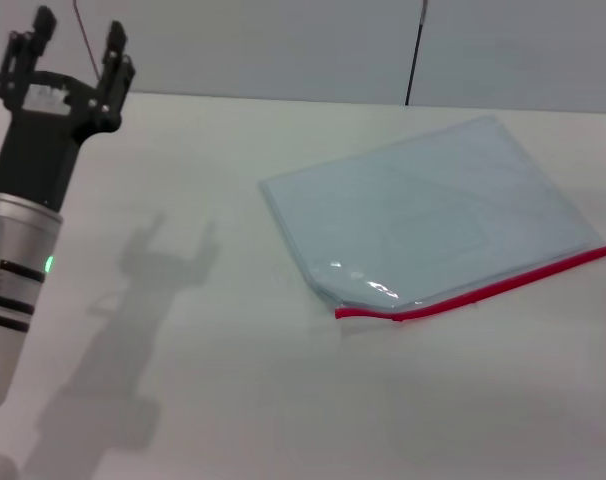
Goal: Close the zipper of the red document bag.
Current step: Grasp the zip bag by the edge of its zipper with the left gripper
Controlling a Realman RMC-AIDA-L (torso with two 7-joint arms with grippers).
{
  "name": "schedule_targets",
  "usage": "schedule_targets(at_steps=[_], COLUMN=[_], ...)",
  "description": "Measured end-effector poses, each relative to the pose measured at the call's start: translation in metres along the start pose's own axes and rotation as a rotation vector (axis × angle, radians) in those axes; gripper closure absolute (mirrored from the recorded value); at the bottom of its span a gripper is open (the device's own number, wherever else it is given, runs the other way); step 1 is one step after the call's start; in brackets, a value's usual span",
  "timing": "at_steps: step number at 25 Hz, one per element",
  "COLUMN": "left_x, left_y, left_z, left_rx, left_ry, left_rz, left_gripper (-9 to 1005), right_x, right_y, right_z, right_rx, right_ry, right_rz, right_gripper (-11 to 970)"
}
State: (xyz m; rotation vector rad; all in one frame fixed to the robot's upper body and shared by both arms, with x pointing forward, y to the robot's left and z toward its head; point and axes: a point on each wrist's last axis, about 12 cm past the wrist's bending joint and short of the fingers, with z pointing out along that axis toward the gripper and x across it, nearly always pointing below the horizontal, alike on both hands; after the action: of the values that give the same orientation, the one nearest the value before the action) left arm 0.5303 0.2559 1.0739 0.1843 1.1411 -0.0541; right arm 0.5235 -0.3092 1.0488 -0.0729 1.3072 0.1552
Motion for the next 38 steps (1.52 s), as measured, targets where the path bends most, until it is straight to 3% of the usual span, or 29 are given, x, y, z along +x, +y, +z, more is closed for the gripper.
schedule_targets(at_steps=[6,10,17,19,25,30,31,33,34,38], left_x=[0.008,0.005,-0.011,-0.016,-0.039,-0.056,-0.061,-0.062,-0.066,-0.068], left_y=[-0.016,-0.023,-0.043,-0.047,-0.074,-0.107,-0.118,-0.122,-0.136,-0.153], left_z=[0.018,0.039,0.069,0.072,0.077,0.070,0.066,0.065,0.059,0.049], left_rx=[0.069,0.188,0.481,0.517,0.707,0.859,0.904,0.921,0.971,1.036], left_ry=[0.153,0.317,0.614,0.637,0.754,0.807,0.810,0.812,0.820,0.845], left_rz=[-0.085,-0.137,-0.060,-0.042,0.184,0.409,0.466,0.492,0.557,0.637], left_gripper=[299,299,298,299,302,304,304,305,305,313], right_x=[0.000,0.000,0.000,0.000,0.000,0.000,0.000,0.000,0.000,0.000], right_y=[-0.001,-0.001,-0.002,-0.002,-0.002,-0.003,-0.003,-0.003,-0.003,-0.003], right_z=[-0.001,-0.001,-0.002,-0.002,-0.002,-0.002,-0.002,-0.002,-0.002,-0.002], right_rx=[-0.001,-0.001,0.002,0.004,0.006,0.007,0.007,0.008,0.008,0.009], right_ry=[0.003,0.004,0.003,0.003,0.003,0.003,0.003,0.003,0.003,0.004], right_rz=[-0.003,-0.006,-0.006,-0.006,-0.007,-0.007,-0.007,-0.007,-0.007,-0.007], right_gripper=[90,94,100,102,108,113,114,116,117,120])
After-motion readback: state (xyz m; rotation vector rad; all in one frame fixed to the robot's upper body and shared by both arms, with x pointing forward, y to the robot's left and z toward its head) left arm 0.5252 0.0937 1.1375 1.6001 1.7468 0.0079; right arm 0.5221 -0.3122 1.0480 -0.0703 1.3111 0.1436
